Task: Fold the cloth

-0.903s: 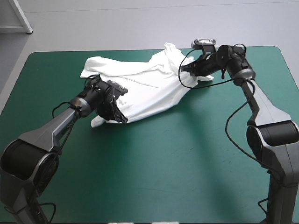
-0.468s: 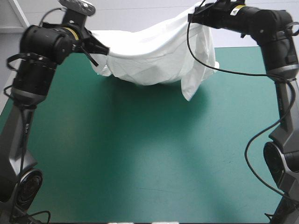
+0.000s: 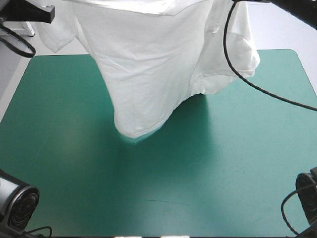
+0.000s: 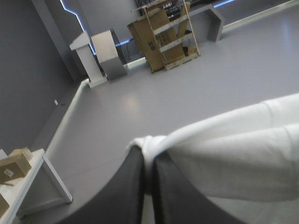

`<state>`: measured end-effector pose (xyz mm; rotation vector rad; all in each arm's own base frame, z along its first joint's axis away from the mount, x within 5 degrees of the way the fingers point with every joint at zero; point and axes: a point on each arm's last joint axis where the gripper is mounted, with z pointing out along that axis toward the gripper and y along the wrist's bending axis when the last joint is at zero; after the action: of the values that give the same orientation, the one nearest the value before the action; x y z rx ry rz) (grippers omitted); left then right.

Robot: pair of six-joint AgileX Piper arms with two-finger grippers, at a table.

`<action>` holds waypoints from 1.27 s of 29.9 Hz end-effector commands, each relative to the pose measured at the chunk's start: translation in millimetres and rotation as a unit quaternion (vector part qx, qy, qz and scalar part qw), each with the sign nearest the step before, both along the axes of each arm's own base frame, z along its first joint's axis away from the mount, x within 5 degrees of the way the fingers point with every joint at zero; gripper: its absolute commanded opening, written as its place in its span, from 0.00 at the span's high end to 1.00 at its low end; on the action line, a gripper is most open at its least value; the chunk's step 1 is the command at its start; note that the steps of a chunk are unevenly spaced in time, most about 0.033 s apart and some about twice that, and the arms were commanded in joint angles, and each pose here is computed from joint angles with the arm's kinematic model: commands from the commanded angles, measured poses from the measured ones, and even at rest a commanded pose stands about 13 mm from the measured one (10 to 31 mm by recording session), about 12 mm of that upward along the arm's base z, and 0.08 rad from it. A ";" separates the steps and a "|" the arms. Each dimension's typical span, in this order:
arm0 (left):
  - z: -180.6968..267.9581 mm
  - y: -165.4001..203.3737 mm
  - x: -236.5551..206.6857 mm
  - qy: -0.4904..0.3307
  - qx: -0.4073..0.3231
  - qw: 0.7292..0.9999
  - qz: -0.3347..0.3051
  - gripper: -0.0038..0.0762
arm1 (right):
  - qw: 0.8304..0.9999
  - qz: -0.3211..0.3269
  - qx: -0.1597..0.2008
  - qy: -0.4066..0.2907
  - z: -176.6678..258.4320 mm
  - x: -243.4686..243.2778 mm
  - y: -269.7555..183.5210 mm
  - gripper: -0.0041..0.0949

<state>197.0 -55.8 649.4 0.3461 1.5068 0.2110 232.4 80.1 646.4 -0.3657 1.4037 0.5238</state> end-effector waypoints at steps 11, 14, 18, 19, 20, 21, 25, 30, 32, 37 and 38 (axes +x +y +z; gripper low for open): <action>37.5 31.1 -71.5 -0.148 0.000 0.989 0.007 0.93 | 0.984 -0.013 0.042 -0.174 48.1 -85.6 -19.6 0.97; 33.5 29.9 -67.7 -0.127 0.003 0.992 0.008 0.93 | 0.986 -0.009 0.035 -0.162 45.1 -81.0 -17.8 0.97; 23.1 22.0 -42.3 -0.086 0.021 0.996 0.023 0.93 | 0.992 -0.004 0.024 -0.127 34.3 -53.7 -11.3 0.98; 17.6 18.0 -29.7 -0.068 0.033 0.997 0.031 0.93 | 0.993 -0.003 0.021 -0.116 30.4 -43.7 -9.2 0.98; 13.3 14.7 -20.5 -0.055 0.040 0.997 0.035 0.93 | 0.994 -0.001 0.019 -0.105 26.2 -33.2 -6.9 0.98; 6.8 9.6 -5.9 -0.038 0.044 0.997 0.041 0.93 | 0.996 -0.001 0.017 -0.093 21.2 -21.5 -4.5 0.98; -25.6 -8.3 49.3 0.033 0.060 0.995 0.074 0.93 | 0.999 0.002 0.004 -0.041 -1.9 24.2 5.2 0.98; -66.8 -29.5 109.0 0.082 0.068 0.992 0.070 0.93 | 1.000 -0.004 -0.001 0.010 -42.6 96.2 18.1 0.98; -81.2 -33.7 129.0 0.090 0.060 0.992 0.070 0.93 | 1.000 -0.011 0.012 0.015 -57.4 122.7 21.9 0.98; -121.5 -32.5 177.3 0.121 0.044 0.988 0.081 0.93 | 0.998 -0.018 0.048 0.021 -98.6 182.6 31.4 0.98; -130.8 -32.9 186.9 0.130 0.047 0.987 0.081 0.93 | 0.998 -0.018 0.048 0.024 -108.6 193.5 33.6 0.98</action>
<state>383.3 -95.1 505.0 0.3785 1.9033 0.3983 431.5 118.8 515.3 -0.3067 1.5992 0.5590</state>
